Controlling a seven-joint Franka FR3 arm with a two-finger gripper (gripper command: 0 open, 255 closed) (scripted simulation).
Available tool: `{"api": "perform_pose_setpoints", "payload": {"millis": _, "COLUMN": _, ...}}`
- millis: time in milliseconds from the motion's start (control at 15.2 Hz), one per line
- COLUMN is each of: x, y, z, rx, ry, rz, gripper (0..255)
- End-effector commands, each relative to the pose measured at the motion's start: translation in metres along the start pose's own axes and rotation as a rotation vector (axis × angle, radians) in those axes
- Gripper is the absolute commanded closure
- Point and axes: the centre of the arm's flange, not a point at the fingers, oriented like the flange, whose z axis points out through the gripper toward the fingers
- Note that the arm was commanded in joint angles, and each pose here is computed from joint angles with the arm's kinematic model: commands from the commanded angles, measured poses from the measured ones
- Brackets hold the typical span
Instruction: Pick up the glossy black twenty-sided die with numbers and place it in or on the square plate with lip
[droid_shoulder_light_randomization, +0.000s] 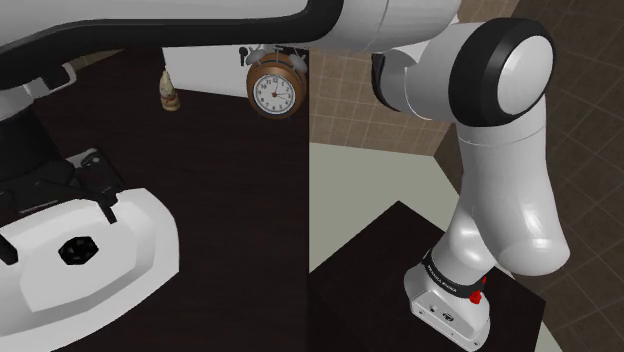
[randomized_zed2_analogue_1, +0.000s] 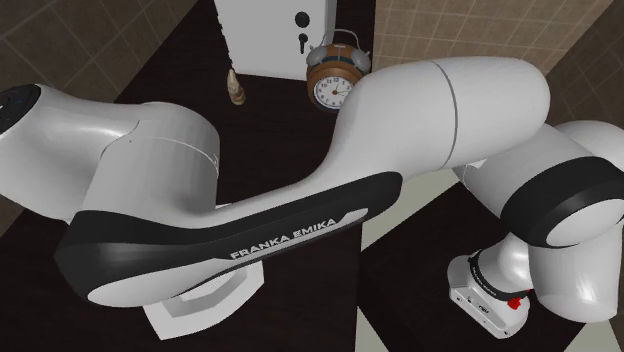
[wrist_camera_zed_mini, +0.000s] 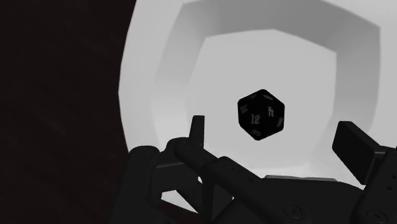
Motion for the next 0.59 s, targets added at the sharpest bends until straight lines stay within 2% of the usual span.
{"api": "perform_pose_setpoints", "payload": {"millis": 0, "x": 0.001, "y": 0.000, "z": -0.022, "rx": -0.001, "ry": -0.001, "rz": 0.000, "gripper": 0}}
{"api": "perform_pose_setpoints", "payload": {"millis": 66, "x": 0.001, "y": 0.000, "z": -0.032, "rx": -0.001, "ry": -0.001, "rz": 0.000, "gripper": 0}}
{"api": "perform_pose_setpoints", "payload": {"millis": 528, "x": 0.001, "y": 0.000, "z": -0.032, "rx": -0.001, "ry": -0.001, "rz": 0.000, "gripper": 0}}
